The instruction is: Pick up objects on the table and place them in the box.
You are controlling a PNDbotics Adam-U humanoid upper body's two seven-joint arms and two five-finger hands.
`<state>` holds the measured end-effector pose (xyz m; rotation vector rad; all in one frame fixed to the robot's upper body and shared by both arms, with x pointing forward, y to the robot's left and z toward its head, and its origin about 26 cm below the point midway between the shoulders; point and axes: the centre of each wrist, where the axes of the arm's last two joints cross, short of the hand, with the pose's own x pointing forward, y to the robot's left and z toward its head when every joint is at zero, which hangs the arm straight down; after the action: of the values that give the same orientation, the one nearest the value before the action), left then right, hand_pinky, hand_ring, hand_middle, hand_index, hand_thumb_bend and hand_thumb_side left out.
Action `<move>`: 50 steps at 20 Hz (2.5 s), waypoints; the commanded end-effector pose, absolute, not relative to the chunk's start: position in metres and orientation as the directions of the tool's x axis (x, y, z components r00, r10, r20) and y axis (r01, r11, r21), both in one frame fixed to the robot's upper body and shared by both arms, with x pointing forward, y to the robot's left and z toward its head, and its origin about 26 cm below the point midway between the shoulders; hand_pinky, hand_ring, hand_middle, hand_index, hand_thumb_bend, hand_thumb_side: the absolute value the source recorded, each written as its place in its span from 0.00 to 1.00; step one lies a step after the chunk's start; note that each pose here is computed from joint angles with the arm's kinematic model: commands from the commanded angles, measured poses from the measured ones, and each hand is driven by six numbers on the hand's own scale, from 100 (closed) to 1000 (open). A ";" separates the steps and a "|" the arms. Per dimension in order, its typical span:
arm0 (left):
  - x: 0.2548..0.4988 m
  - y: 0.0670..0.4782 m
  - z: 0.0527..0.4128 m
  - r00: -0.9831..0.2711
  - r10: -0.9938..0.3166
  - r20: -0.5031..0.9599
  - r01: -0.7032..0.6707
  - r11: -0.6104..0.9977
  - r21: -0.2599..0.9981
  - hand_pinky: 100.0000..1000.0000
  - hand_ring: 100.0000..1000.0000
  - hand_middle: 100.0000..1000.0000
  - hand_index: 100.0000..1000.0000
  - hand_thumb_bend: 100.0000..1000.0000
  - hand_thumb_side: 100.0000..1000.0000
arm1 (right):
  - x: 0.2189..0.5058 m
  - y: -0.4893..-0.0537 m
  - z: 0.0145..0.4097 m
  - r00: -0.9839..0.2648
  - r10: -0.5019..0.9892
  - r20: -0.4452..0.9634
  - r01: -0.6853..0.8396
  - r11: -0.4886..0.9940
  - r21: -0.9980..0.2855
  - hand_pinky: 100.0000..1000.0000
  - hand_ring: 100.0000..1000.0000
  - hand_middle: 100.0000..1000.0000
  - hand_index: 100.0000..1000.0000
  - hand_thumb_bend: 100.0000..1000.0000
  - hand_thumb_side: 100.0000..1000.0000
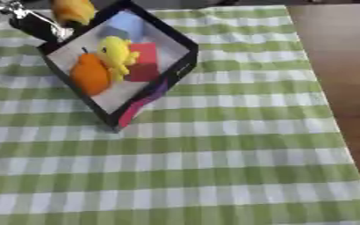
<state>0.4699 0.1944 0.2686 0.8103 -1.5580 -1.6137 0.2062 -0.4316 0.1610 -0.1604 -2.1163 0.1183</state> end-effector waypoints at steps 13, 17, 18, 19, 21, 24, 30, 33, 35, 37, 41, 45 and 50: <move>0.484 0.203 0.255 -0.516 -0.856 -0.028 -0.013 -0.024 1.000 0.86 0.85 0.88 0.94 0.96 0.43 | 0.206 -0.431 0.170 -0.521 0.190 0.832 0.056 0.980 -0.188 0.77 0.69 0.68 0.82 0.00 0.49; 0.479 0.205 0.265 -0.516 -0.857 -0.016 -0.053 0.014 0.998 0.85 0.84 0.87 0.94 0.93 0.46 | 0.206 -0.431 0.170 -0.523 0.191 0.831 0.055 0.980 -0.191 0.77 0.69 0.68 0.82 0.00 0.48; 0.476 0.206 0.270 -0.517 -0.856 0.003 -0.073 0.048 0.996 0.84 0.83 0.87 0.94 0.79 0.46 | 0.205 -0.431 0.170 -0.523 0.191 0.830 0.056 0.980 -0.190 0.77 0.69 0.68 0.82 0.00 0.48; 0.472 0.208 0.276 -0.517 -0.855 0.028 -0.099 0.093 0.991 0.84 0.82 0.86 0.94 0.68 0.47 | 0.205 -0.431 0.170 -0.524 0.191 0.830 0.057 0.980 -0.190 0.77 0.69 0.68 0.82 0.00 0.48; 0.457 0.215 0.292 -0.522 -0.844 0.124 -0.175 0.249 0.953 0.80 0.76 0.80 0.91 0.28 0.37 | 0.205 -0.432 0.170 -0.526 0.191 0.828 0.063 0.980 -0.186 0.77 0.69 0.68 0.82 0.00 0.48; 0.425 0.225 0.315 -0.592 -0.722 0.359 -0.218 0.571 0.791 0.75 0.70 0.74 0.87 0.00 0.63 | 0.203 -0.434 0.170 -0.528 0.194 0.827 0.072 0.980 -0.184 0.77 0.69 0.68 0.82 0.00 0.48; 0.364 0.267 0.329 -0.690 -0.460 0.558 -0.249 0.876 0.414 0.75 0.73 0.80 0.90 0.03 0.49 | 0.201 -0.435 0.168 -0.534 0.191 0.823 0.081 0.981 -0.176 0.77 0.69 0.68 0.82 0.00 0.48; 0.346 0.289 0.313 -0.683 -0.391 0.616 -0.270 0.920 0.285 0.76 0.74 0.82 0.90 0.00 0.61 | 0.200 -0.435 0.166 -0.537 0.188 0.822 0.089 0.982 -0.166 0.77 0.69 0.68 0.82 0.00 0.49; 0.336 0.302 0.298 -0.673 -0.350 0.652 -0.283 0.936 0.211 0.76 0.74 0.82 0.90 0.00 0.64 | 0.200 -0.435 0.165 -0.539 0.183 0.822 0.093 0.983 -0.158 0.77 0.69 0.68 0.82 0.00 0.49; 0.327 0.313 0.284 -0.672 -0.309 0.673 -0.299 0.945 0.135 0.76 0.74 0.83 0.90 0.02 0.65 | 0.199 -0.435 0.164 -0.541 0.181 0.821 0.098 0.983 -0.152 0.77 0.69 0.68 0.82 0.00 0.48; 0.316 0.332 0.251 -0.681 -0.197 0.706 -0.333 0.941 -0.059 0.76 0.74 0.83 0.91 0.13 0.67 | 0.200 -0.433 0.163 -0.551 0.177 0.816 0.109 0.984 -0.139 0.77 0.69 0.68 0.82 0.00 0.48; 0.313 0.340 0.224 -0.689 -0.107 0.717 -0.331 0.926 -0.180 0.78 0.75 0.84 0.93 0.19 0.69 | 0.205 -0.429 0.162 -0.587 0.181 0.789 0.104 0.983 -0.149 0.77 0.70 0.69 0.83 0.00 0.48; 0.318 0.339 0.209 -0.690 -0.101 0.717 -0.344 0.917 -0.202 0.78 0.76 0.85 0.94 0.20 0.68 | 0.212 -0.422 0.162 -0.641 0.194 0.742 0.110 0.981 -0.162 0.80 0.75 0.72 0.85 0.00 0.50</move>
<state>0.3189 0.3355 0.2028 0.2986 -2.2849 0.4145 0.2114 -0.4231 0.1539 -0.1940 -2.2430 0.0888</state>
